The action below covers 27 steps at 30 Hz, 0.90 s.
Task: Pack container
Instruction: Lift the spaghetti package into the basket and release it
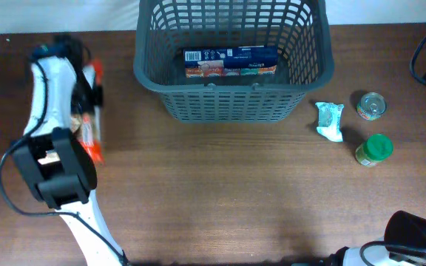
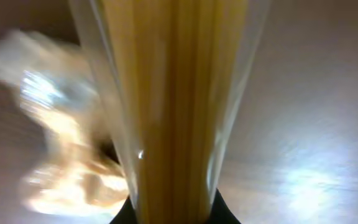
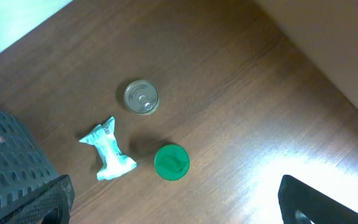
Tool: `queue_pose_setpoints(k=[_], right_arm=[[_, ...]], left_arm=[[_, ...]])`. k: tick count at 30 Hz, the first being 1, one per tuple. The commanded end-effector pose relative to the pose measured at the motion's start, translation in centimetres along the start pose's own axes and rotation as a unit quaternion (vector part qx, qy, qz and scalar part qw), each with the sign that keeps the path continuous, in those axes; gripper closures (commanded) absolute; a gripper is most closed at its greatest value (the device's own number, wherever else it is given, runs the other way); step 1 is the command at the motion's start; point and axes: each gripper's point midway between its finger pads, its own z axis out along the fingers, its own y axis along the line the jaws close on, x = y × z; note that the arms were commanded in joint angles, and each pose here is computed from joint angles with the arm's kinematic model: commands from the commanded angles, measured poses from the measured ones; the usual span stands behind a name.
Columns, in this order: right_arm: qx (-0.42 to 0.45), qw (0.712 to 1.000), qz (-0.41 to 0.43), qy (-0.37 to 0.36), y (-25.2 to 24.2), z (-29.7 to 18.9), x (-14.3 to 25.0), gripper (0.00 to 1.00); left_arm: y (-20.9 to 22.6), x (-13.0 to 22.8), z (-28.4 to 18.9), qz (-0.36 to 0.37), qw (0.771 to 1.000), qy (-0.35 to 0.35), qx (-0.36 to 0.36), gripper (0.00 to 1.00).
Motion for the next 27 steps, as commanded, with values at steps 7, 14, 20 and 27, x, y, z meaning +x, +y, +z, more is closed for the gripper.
queue_pose_setpoints(k=[7, 14, 20, 27], right_arm=[[0.010, 1.000, 0.007, 0.001, -0.5, 0.2, 0.0, 0.01], [0.010, 1.000, 0.007, 0.001, -0.5, 0.2, 0.0, 0.01], [0.010, 1.000, 0.007, 0.001, -0.5, 0.2, 0.0, 0.01], [0.010, 1.000, 0.007, 0.001, -0.5, 0.2, 0.0, 0.01]], left_arm=[[-2.1, -6.2, -26.2, 0.175, 0.915, -0.360, -0.039, 0.98], [-12.3, -4.9, -38.2, 0.437, 0.728, -0.514, -0.126, 0.98], [-22.6, -2.6, -38.1, 0.620, 0.578, -0.511, -0.141, 0.99], [-30.5, -4.8, -28.5, 0.680, 0.576, -0.447, -0.073, 0.98]])
